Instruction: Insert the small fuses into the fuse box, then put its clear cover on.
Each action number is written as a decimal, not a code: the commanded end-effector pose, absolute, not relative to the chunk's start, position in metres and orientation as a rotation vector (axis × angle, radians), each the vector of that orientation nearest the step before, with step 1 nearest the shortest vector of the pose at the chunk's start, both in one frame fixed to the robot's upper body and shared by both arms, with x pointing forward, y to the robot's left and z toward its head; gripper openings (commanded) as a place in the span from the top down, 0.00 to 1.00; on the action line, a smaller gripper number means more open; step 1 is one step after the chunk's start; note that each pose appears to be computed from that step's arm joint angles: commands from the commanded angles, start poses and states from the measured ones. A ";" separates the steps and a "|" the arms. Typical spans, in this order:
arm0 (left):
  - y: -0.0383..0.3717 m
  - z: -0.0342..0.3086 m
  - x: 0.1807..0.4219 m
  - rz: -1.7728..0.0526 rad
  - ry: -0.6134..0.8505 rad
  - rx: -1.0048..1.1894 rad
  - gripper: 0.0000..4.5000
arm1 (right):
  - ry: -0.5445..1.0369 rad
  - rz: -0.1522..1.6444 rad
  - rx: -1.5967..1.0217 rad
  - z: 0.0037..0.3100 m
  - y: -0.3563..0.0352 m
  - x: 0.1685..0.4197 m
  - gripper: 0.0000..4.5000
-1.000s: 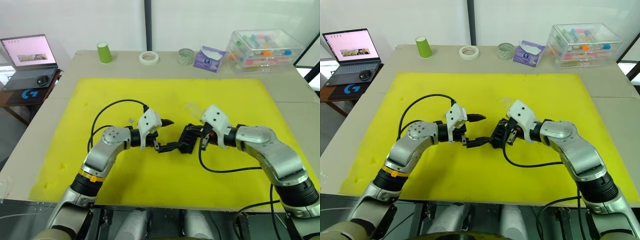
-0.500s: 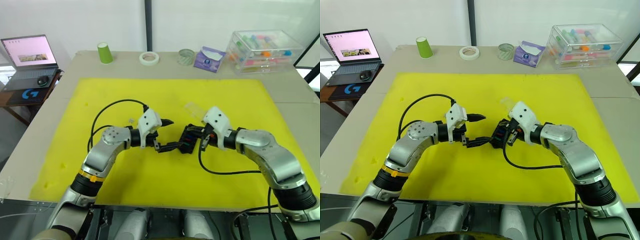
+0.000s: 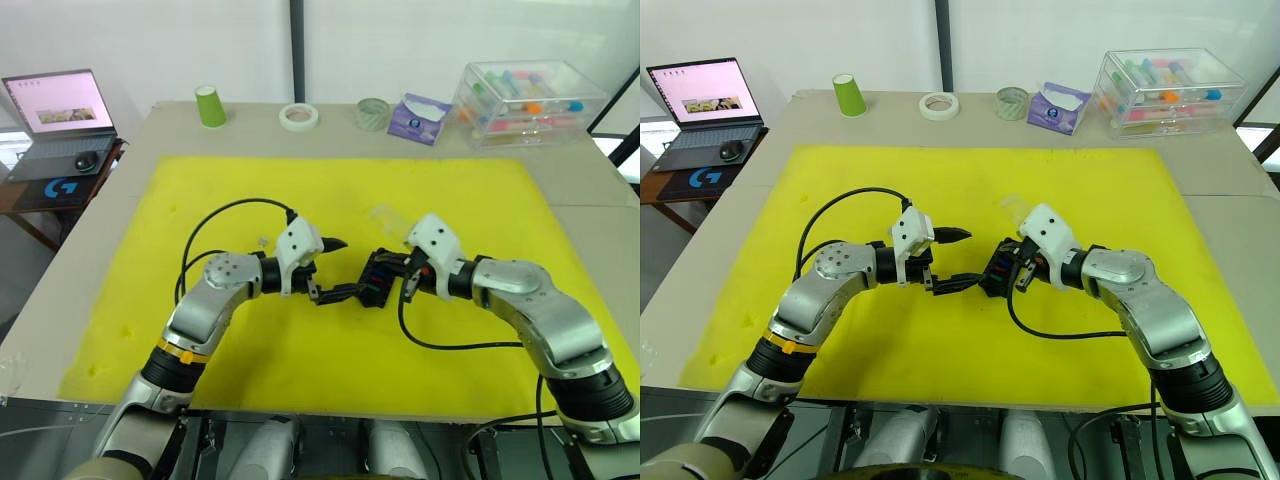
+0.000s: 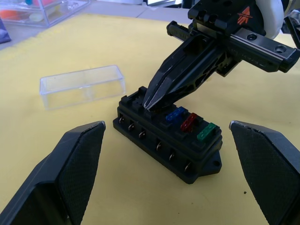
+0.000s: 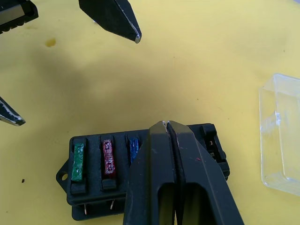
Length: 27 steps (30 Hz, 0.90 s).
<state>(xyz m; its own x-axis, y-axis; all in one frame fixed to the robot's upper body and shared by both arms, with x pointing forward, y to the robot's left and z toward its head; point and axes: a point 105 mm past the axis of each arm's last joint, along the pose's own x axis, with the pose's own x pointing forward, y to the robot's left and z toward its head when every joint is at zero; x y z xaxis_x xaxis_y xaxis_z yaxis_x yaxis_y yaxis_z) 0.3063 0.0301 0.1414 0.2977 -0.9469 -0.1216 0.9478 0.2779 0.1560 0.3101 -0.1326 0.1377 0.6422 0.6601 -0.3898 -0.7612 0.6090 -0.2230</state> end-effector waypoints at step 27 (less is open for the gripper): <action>0.147 0.191 0.313 -1.135 -0.022 0.303 0.00 | 0.026 0.767 -0.453 0.223 -0.189 0.287 0.91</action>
<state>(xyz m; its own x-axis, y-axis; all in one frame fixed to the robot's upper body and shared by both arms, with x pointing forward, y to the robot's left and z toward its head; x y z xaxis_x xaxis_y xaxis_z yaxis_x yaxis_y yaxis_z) 0.3119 0.1364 0.1779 0.4063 -0.8976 -0.1708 0.9039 0.3675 0.2188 0.2897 -0.1838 0.2037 0.7096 0.6627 -0.2395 -0.7033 0.6450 -0.2989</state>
